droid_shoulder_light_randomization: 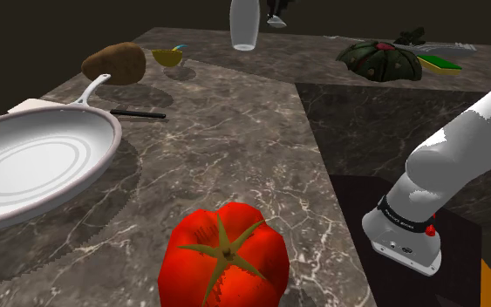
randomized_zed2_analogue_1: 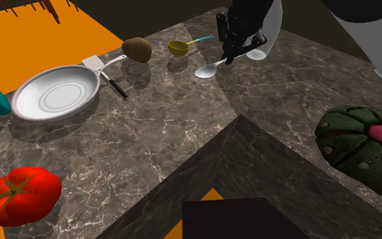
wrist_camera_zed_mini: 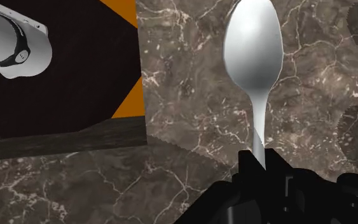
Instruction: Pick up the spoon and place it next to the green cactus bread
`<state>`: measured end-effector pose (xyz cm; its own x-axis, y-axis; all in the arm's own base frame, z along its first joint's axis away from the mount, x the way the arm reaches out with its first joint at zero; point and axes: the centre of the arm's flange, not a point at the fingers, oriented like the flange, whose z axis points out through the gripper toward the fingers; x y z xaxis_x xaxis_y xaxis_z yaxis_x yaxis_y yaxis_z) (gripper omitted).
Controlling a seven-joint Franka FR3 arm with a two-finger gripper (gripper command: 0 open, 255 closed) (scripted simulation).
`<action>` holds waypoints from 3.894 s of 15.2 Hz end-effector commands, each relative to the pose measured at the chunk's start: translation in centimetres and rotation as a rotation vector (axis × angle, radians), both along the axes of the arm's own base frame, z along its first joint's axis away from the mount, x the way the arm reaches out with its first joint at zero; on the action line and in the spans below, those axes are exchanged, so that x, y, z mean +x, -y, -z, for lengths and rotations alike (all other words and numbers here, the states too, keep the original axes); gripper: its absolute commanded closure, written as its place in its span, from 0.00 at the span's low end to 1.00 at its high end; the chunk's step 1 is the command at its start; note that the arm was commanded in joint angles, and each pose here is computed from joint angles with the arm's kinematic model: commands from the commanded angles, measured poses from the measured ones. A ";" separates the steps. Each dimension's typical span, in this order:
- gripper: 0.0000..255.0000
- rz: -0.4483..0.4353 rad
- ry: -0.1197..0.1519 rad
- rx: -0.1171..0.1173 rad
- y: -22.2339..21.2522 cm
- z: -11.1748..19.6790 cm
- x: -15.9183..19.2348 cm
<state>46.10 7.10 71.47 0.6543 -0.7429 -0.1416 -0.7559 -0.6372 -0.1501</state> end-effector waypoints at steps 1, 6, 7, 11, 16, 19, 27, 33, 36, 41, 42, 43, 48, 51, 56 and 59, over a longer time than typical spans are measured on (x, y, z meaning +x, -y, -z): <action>1.00 -0.002 0.000 0.000 2.6 -0.1 0.1; 1.00 -0.002 0.000 0.000 9.2 -0.1 0.5; 1.00 -0.002 0.000 0.000 10.5 -0.1 0.5; 1.00 -0.002 0.000 0.000 15.8 -0.1 0.8; 1.00 -0.002 0.000 0.000 22.4 -0.1 1.2; 1.00 -0.002 0.000 0.000 26.3 -0.1 1.4; 1.00 -0.002 0.000 0.000 36.1 0.4 2.0; 1.00 -0.002 0.000 0.000 36.1 3.6 2.0; 1.00 -0.002 0.000 0.000 36.1 5.2 2.0; 1.00 -0.002 0.000 0.000 36.1 7.8 2.0; 1.00 -0.002 0.000 0.000 36.1 8.3 2.0; 1.00 -0.002 0.000 0.000 36.1 8.9 2.0; 1.00 -0.002 0.000 0.000 36.1 11.5 2.0; 1.00 -0.002 0.000 0.000 36.1 13.1 2.0; 1.00 -0.002 0.000 0.000 36.1 13.7 2.0; 1.00 -0.002 0.000 0.000 36.1 13.7 2.0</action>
<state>48.06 -28.97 57.82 0.6555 -0.7418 -0.1416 -0.7549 -0.6384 -0.1502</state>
